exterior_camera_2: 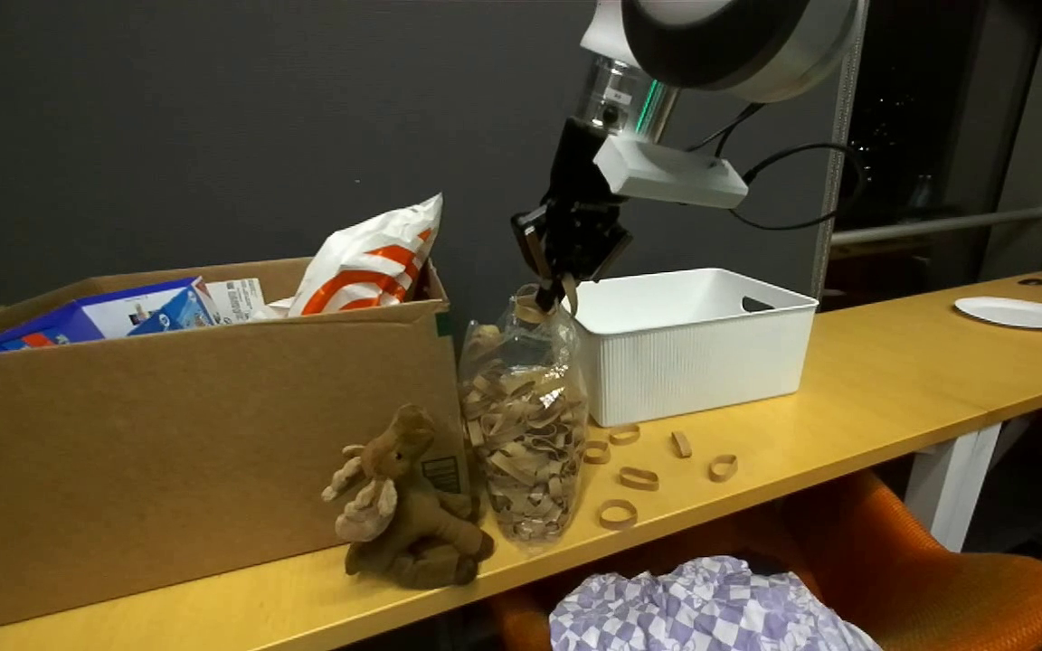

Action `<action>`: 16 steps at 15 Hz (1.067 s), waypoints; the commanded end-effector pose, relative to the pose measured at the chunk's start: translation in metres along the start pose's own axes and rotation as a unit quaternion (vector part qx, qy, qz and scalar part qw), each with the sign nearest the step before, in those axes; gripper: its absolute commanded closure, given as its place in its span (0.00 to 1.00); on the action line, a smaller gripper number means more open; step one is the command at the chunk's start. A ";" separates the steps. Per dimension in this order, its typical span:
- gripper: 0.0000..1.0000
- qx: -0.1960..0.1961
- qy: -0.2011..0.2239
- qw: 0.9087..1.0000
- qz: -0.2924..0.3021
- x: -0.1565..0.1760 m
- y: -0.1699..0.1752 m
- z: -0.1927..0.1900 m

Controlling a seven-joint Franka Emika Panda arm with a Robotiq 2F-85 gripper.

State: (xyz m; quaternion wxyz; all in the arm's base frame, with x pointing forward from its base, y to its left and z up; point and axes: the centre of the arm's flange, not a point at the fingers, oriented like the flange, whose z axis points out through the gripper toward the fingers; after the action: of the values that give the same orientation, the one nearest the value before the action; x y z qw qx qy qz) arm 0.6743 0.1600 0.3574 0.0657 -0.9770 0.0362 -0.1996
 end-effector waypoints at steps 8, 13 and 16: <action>0.98 0.011 0.023 0.998 -0.063 0.023 -0.014 0.012; 0.62 0.012 0.024 0.998 -0.064 0.025 -0.014 0.021; 0.42 0.012 0.025 0.997 -0.066 0.024 -0.014 0.022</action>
State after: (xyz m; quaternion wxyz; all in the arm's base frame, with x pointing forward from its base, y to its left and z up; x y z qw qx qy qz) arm 0.6978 0.1722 0.3460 0.0629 -0.9739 -0.0188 -0.2171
